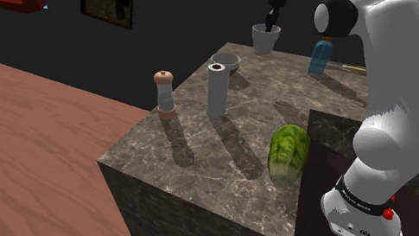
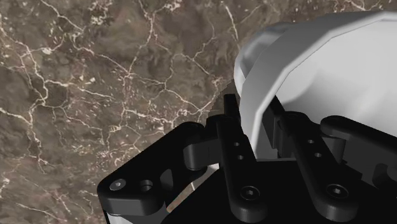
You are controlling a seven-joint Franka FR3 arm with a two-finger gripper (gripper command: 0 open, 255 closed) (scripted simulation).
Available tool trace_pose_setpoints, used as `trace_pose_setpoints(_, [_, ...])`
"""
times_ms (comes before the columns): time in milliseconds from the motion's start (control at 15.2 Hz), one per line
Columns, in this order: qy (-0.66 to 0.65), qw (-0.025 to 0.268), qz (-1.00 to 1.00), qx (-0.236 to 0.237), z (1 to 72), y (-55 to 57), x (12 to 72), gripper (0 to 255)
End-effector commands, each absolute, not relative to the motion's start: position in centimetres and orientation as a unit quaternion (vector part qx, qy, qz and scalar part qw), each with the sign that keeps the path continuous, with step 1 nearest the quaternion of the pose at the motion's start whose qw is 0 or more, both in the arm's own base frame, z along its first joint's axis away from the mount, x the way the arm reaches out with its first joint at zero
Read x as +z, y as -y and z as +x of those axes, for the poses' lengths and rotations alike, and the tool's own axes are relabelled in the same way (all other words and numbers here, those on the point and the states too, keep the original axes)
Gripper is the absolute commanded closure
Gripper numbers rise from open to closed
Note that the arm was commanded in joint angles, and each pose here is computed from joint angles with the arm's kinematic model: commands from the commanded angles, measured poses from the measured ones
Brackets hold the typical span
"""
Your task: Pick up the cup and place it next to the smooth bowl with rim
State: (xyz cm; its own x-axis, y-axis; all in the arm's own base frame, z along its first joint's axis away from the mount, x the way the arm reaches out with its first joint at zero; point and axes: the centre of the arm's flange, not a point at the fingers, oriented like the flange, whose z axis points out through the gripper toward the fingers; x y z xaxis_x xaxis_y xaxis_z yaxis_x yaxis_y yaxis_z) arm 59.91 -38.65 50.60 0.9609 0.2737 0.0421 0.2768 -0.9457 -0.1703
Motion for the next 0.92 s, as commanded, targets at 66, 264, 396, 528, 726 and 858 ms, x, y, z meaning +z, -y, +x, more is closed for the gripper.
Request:
trace_pose_setpoints(66, [0.14,0.087,-0.986,-0.009,59.8,38.7,49.0,255])
trace_pose_setpoints(264, [0.14,0.087,-0.986,-0.009,59.8,38.7,47.4,255])
trace_pose_setpoints(396, [0.14,0.087,-0.986,-0.009,59.8,38.7,46.4,255])
trace_pose_setpoints(528, [0.14,0.087,-0.986,-0.009,59.8,38.7,45.3,255])
trace_pose_setpoints(726, [0.14,0.087,-0.986,-0.009,59.8,38.7,43.7,255])
trace_pose_setpoints(858, [0.14,0.087,-0.986,-0.009,59.8,38.7,42.7,255])
